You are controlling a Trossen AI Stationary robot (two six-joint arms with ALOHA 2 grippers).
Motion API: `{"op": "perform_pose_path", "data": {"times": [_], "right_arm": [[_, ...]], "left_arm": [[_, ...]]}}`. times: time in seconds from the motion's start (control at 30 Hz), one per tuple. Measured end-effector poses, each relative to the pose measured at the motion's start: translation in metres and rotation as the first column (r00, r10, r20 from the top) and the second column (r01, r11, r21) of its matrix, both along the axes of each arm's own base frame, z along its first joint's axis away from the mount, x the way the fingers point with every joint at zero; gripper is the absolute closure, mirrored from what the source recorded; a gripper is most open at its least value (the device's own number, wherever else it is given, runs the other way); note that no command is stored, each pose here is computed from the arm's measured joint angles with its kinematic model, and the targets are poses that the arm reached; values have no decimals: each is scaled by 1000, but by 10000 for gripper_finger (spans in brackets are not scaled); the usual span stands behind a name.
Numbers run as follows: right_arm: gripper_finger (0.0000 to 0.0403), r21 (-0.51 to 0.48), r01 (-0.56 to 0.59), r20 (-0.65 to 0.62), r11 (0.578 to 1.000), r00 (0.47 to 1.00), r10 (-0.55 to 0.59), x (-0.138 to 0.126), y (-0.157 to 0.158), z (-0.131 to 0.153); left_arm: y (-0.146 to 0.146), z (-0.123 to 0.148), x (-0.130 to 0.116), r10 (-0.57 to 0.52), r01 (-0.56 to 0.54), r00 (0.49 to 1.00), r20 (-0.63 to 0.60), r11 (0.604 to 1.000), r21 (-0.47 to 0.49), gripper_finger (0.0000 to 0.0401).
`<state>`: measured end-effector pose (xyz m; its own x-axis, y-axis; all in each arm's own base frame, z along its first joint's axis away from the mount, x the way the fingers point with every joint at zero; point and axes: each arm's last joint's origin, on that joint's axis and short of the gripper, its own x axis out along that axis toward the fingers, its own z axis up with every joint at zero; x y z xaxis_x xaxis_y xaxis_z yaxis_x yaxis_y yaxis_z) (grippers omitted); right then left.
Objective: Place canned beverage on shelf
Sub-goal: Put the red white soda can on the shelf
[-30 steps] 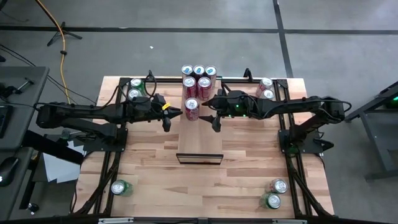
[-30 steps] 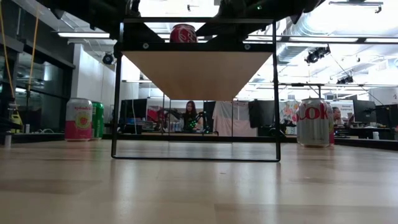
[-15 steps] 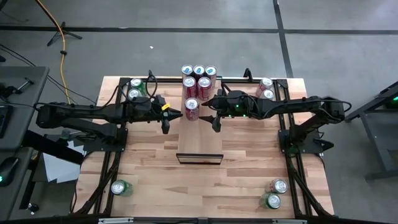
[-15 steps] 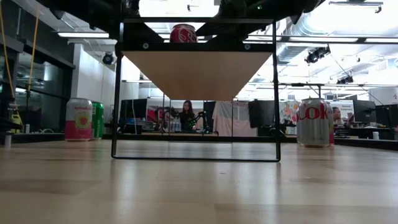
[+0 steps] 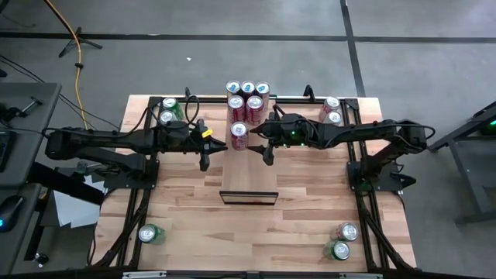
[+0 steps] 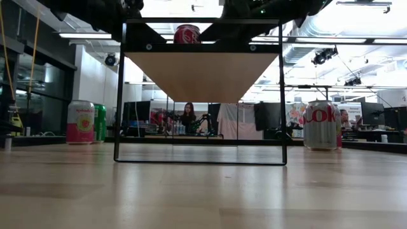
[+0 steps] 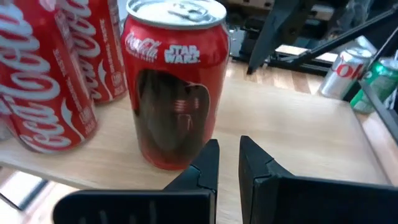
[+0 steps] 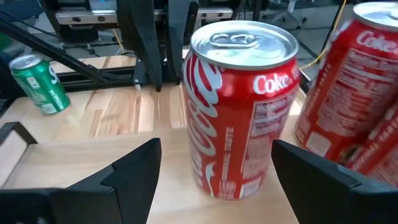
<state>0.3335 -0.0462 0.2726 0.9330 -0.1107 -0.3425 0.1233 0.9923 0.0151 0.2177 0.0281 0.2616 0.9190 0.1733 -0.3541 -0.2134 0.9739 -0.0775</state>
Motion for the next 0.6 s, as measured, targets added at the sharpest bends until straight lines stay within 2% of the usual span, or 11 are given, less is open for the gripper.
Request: {"op": "perform_pose_path", "data": {"times": [0.3,0.6], "right_arm": [[114,-6,-10,17,1000,1000,10,10,-3,-10],[114,19,5,20,1000,1000,-6,10,0,-10]], "left_arm": [[15,-2,8,28,-29,1000,14,994,101,401],[21,-8,11,42,-40,999,-16,993,111,401]]}}
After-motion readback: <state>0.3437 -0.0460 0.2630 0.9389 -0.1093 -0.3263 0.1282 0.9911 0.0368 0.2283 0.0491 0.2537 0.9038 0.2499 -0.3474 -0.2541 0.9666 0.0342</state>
